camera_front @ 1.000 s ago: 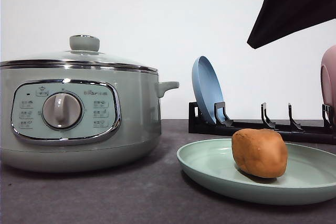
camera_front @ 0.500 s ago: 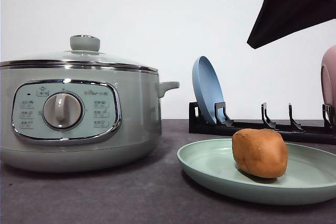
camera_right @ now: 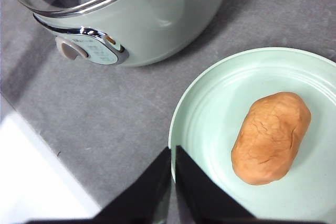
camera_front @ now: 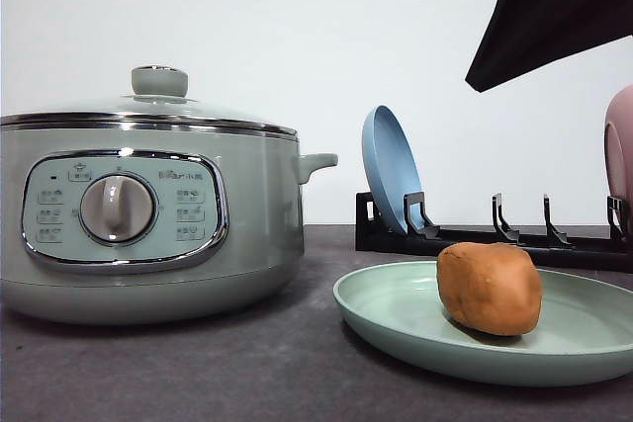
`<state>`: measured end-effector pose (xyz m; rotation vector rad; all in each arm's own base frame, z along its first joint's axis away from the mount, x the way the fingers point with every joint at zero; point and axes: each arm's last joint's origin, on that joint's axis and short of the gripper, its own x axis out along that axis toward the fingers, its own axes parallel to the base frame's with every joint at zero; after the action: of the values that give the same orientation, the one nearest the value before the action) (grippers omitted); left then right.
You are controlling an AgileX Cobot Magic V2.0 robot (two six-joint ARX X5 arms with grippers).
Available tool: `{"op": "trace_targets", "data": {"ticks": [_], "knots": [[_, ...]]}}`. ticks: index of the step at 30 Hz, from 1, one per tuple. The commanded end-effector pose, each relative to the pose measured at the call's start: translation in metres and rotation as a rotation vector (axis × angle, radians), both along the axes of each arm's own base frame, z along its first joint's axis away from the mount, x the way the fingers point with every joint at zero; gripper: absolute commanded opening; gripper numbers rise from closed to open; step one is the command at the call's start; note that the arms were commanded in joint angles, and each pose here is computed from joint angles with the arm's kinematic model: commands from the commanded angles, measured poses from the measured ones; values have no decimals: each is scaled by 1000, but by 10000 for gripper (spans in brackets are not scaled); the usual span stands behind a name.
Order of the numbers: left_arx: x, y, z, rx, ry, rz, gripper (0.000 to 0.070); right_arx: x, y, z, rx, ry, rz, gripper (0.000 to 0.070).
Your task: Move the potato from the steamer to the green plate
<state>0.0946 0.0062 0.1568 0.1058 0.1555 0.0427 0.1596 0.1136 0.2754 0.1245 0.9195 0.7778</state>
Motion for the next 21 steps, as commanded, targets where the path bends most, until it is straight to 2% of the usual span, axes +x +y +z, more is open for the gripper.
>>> {"op": "trace_targets", "data": {"ticks": [1, 6, 9, 15, 21], "knots": [[1, 0, -8, -7, 27, 9, 0, 1, 2, 4, 3, -16, 12, 0], [1, 0, -8, -7, 27, 9, 0, 1, 2, 4, 2, -19, 15, 0], [1, 0, -8, -7, 27, 8, 0, 3, -3, 8, -13, -85, -9, 0], [1, 0, -8, -7, 27, 8, 0, 8, -27, 26, 33, -338, -105, 0], [1, 0, -8, -7, 27, 8, 0, -1, -70, 33, 32, -568, -296, 0]]}}
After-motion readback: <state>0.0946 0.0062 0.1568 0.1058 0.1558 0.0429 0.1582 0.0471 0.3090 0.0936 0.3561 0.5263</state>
